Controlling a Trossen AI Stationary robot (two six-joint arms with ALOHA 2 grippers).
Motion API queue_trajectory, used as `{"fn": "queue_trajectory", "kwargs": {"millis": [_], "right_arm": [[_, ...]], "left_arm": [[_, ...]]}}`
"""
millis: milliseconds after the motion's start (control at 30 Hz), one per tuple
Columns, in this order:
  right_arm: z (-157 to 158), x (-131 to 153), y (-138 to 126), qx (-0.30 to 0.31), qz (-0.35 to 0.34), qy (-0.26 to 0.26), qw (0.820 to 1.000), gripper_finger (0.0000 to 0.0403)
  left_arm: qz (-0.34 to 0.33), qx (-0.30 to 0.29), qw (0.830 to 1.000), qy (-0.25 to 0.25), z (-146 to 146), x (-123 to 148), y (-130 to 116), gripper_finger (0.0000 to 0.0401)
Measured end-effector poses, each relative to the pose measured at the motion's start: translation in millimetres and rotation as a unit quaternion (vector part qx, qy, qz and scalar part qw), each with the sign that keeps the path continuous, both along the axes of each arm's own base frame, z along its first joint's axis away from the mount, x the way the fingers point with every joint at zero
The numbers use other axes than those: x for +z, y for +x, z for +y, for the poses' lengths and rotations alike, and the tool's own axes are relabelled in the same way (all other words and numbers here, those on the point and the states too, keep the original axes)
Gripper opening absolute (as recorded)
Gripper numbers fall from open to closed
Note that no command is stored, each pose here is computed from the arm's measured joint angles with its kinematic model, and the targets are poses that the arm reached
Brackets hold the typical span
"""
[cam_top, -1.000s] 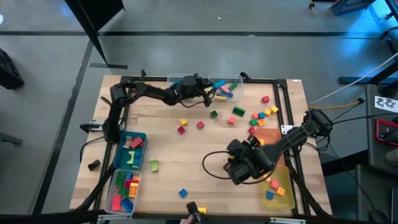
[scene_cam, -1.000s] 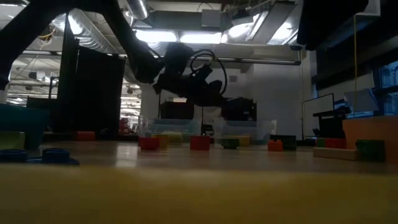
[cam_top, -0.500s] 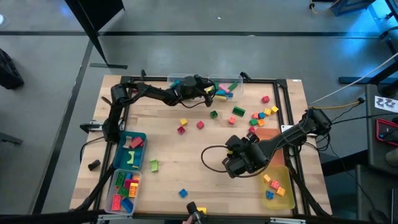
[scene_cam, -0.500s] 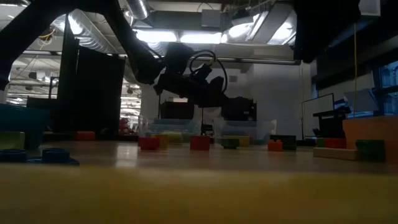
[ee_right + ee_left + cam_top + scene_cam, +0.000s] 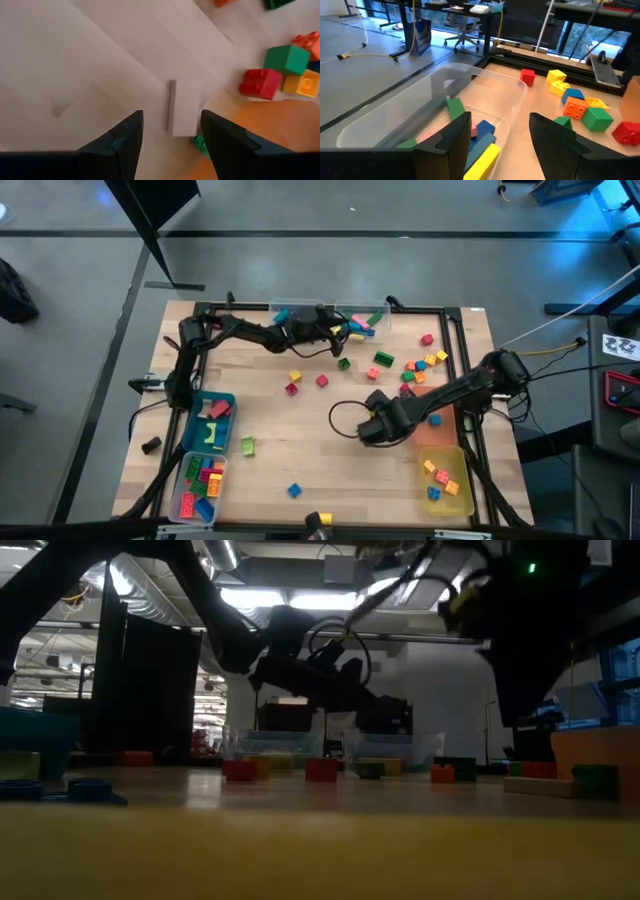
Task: Sort blocks by size
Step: Put the brown block into the top right transparent bin
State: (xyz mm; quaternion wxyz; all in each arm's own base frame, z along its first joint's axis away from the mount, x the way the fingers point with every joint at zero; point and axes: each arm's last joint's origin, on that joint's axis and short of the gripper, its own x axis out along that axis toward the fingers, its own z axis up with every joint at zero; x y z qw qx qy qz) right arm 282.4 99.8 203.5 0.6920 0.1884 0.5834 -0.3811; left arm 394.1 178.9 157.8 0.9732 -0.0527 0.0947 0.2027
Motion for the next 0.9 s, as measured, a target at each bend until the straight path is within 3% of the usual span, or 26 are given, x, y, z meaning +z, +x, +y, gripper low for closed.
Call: {"fn": "queue_trajectory", "kwargs": {"millis": [267,567,667,800,900], "right_arm": [[-27,-33,-9,-0.013,0.036,-0.001,0.999,0.0199],[-50,-64,-11,-0.011,0.02,0.078,0.997,0.0198],[-52,-64,-11,-0.008,0.021,0.085,0.996,0.0182],[-52,-64,-10,-0.001,0.02,0.085,0.996,0.0131],[-52,-64,-10,0.018,0.024,0.082,0.996,0.0127]], "left_arm": [[0.009,-0.016,1.0,0.02,-9,0,4,0.0183],[0.009,-0.016,1.0,0.019,-9,0,4,0.0183],[0.01,-0.017,1.0,0.018,-10,0,4,0.0183],[0.002,-0.022,1.0,0.002,-17,1,7,0.0183],[-0.005,-0.06,0.998,-0.014,-27,1,11,0.0183]]}}
